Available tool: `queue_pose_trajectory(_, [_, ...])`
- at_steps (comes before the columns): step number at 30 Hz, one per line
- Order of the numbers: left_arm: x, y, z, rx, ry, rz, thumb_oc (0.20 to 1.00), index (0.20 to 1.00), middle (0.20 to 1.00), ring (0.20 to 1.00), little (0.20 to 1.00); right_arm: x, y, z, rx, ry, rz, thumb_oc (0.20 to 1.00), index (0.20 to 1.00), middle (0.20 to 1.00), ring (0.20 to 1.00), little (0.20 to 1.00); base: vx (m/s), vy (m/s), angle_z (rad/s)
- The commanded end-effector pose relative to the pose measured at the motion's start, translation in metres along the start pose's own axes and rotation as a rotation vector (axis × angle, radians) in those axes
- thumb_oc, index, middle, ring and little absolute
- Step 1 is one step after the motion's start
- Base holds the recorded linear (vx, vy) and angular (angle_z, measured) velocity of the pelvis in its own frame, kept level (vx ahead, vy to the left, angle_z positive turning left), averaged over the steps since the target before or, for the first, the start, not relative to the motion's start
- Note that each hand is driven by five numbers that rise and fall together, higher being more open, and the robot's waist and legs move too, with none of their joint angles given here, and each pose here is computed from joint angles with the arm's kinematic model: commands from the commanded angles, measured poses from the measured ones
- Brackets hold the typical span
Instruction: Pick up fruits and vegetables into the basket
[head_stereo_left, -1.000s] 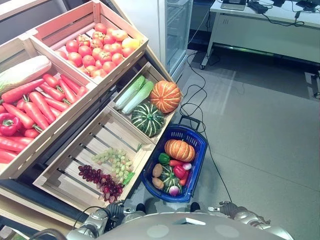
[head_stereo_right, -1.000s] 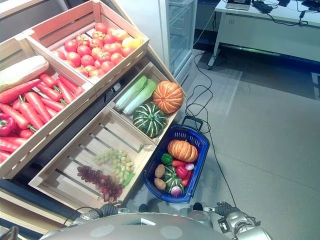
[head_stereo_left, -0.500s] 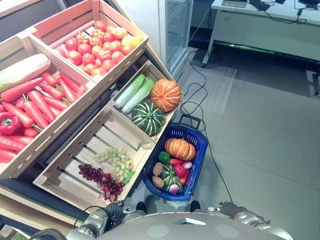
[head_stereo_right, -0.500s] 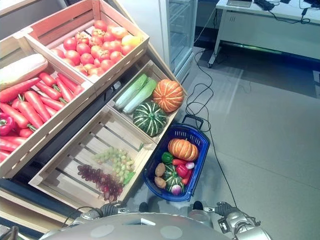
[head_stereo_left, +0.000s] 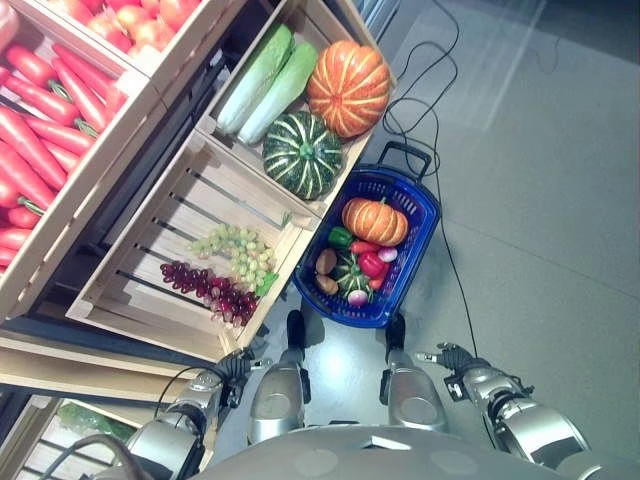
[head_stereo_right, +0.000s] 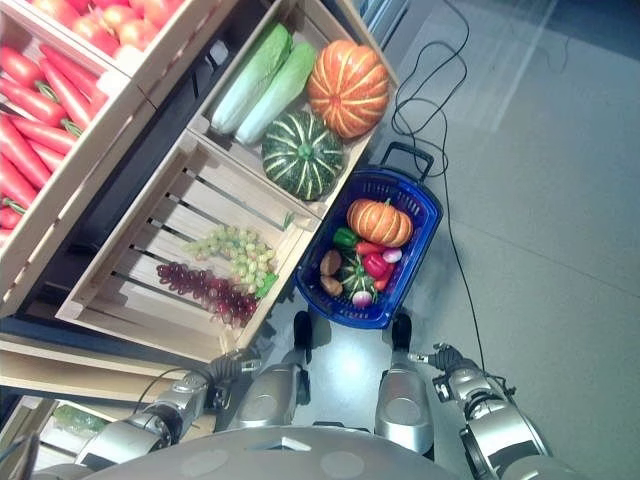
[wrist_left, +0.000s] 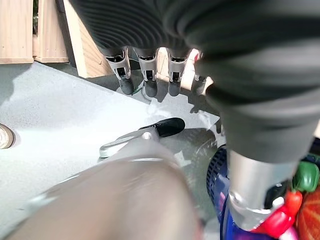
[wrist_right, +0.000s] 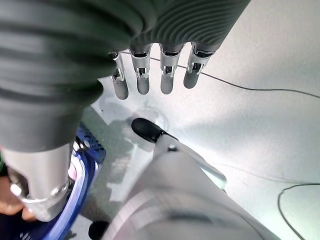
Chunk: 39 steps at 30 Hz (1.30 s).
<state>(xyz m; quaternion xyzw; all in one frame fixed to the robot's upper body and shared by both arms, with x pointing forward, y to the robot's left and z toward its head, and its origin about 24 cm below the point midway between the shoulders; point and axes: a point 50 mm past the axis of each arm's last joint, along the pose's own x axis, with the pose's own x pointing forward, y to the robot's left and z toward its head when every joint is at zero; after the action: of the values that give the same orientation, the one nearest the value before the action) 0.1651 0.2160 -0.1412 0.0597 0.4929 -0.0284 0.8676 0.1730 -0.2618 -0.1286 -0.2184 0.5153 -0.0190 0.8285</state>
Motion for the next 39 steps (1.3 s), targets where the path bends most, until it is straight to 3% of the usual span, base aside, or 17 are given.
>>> queue_pose_trajectory(1, [0.001,0.014,0.028,-0.021,-0.086,0.043,1.0,1.0,1.0,1.0,1.0,0.001,-0.007,0.017,0.023,-0.037,-0.019,1.0,1.0,1.0,1.0,1.0,-0.05,-0.002,0.05])
queue_pose_trajectory(8, [0.001,0.021,0.073,-0.029,-0.239,0.084,1.0,1.0,1.0,1.0,1.0,0.001,-0.017,0.049,0.045,-0.118,-0.043,1.0,1.0,1.0,1.0,1.0,-0.1,-0.015,0.0])
queue_pose_trajectory(17, [-0.028,0.021,0.172,0.063,-0.727,0.137,1.0,1.0,1.0,1.0,1.0,-0.002,-0.03,0.072,0.118,-0.178,-0.092,1.0,1.0,1.0,1.0,1.0,-0.1,-0.057,0.09])
queue_pose_trajectory(23, [-0.062,0.02,0.23,0.31,-1.01,0.337,1.0,1.0,1.0,1.0,1.0,-0.003,-0.041,0.081,0.149,-0.199,-0.118,1.0,1.0,1.0,1.0,1.0,-0.05,-0.032,0.05])
queue_pose_trajectory(27, [-0.097,0.032,0.272,0.531,-1.204,0.602,1.0,1.0,1.0,1.0,1.0,-0.005,-0.047,0.093,0.154,-0.228,-0.124,1.0,1.0,1.0,1.0,1.0,-0.06,-0.02,0.0])
queue_pose_trajectory(39, [-0.135,0.075,0.303,0.845,-1.262,1.085,1.0,1.0,1.0,1.0,1.0,-0.005,-0.045,0.09,0.131,-0.239,-0.119,1.0,1.0,1.0,1.0,1.0,-0.01,-0.003,0.01])
